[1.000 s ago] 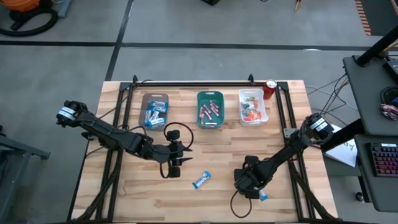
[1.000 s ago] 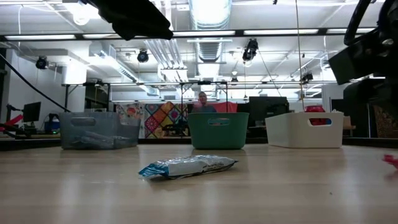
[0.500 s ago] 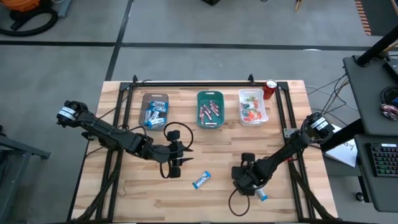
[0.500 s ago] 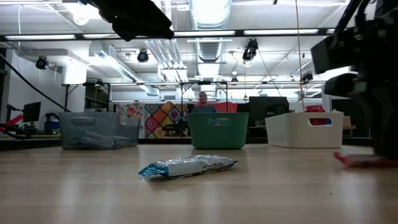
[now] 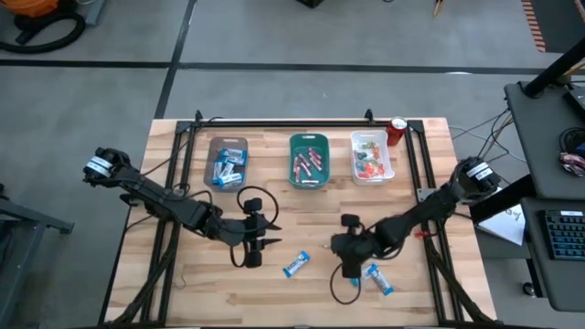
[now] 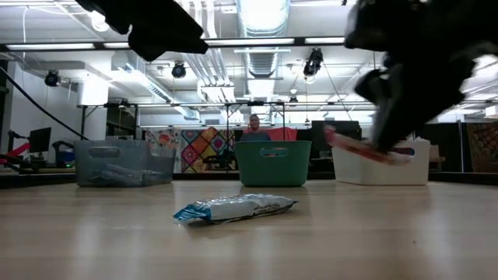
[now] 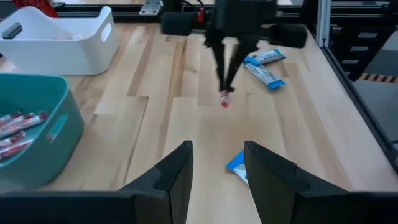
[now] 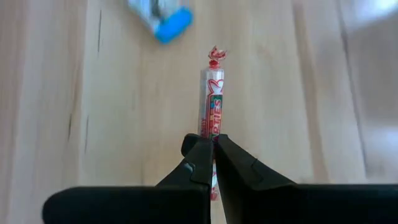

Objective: Sort candy
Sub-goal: Put the red candy into the blue bin

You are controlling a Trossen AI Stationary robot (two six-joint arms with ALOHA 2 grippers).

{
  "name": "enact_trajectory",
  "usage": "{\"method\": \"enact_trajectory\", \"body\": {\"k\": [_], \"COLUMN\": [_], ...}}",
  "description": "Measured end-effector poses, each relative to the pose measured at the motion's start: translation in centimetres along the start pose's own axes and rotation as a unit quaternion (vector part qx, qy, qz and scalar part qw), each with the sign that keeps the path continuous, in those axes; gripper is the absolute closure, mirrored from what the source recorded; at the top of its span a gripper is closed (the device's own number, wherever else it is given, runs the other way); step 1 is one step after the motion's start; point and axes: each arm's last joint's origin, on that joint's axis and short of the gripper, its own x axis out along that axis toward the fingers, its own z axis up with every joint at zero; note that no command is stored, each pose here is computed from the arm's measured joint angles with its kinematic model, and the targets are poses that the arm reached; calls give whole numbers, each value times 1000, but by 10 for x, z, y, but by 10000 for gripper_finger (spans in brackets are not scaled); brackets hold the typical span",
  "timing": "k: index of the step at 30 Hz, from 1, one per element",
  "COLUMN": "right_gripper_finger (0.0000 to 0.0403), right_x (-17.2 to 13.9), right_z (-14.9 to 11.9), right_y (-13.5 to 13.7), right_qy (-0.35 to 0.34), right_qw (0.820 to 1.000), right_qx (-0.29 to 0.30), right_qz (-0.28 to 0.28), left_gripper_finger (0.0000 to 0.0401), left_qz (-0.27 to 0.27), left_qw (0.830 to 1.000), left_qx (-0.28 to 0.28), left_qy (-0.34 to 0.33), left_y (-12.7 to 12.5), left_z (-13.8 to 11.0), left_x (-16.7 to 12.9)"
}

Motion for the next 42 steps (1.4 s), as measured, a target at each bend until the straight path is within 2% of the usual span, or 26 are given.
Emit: {"method": "enact_trajectory", "body": {"k": [9,15,18,22,25,28,30,32,35,42], "right_gripper_finger": [394,394,394,394,394,394,394,393,392,348], "right_x": [14,11,8,8,10,11,13,15,15,16], "right_z": [30,58,70,79,78,72,66,62,59,56], "right_y": [-35,-63,-81,-119,-155,-194,-217,-234,-249,-253], "right_qy": [-152,-270,-317,-339,-326,-305,-297,-298,-300,-294], "right_qw": [987,959,944,939,934,912,897,892,900,900], "right_qx": [-48,-86,-88,-38,32,120,177,214,234,243], "right_qz": [11,34,13,-51,-145,-247,-277,-266,-212,-211], "left_gripper_finger": [274,274,274,274,274,274,274,274,274,274], "left_qz": [-3,-10,-13,-20,-22,-22,-21,-12,-6,-2], "left_qw": [1000,999,998,997,997,997,997,997,997,997], "left_qx": [-18,-44,-53,-62,-64,-66,-66,-66,-70,-72], "left_qy": [8,28,41,44,44,44,43,39,36,34], "left_y": [-6,-13,-17,-23,-25,-25,-24,-24,-24,-23], "left_z": [-9,-17,-20,-24,-25,-25,-25,-24,-24,-24], "left_x": [-3,-6,-9,-12,-13,-13,-13,-13,-13,-13]}}
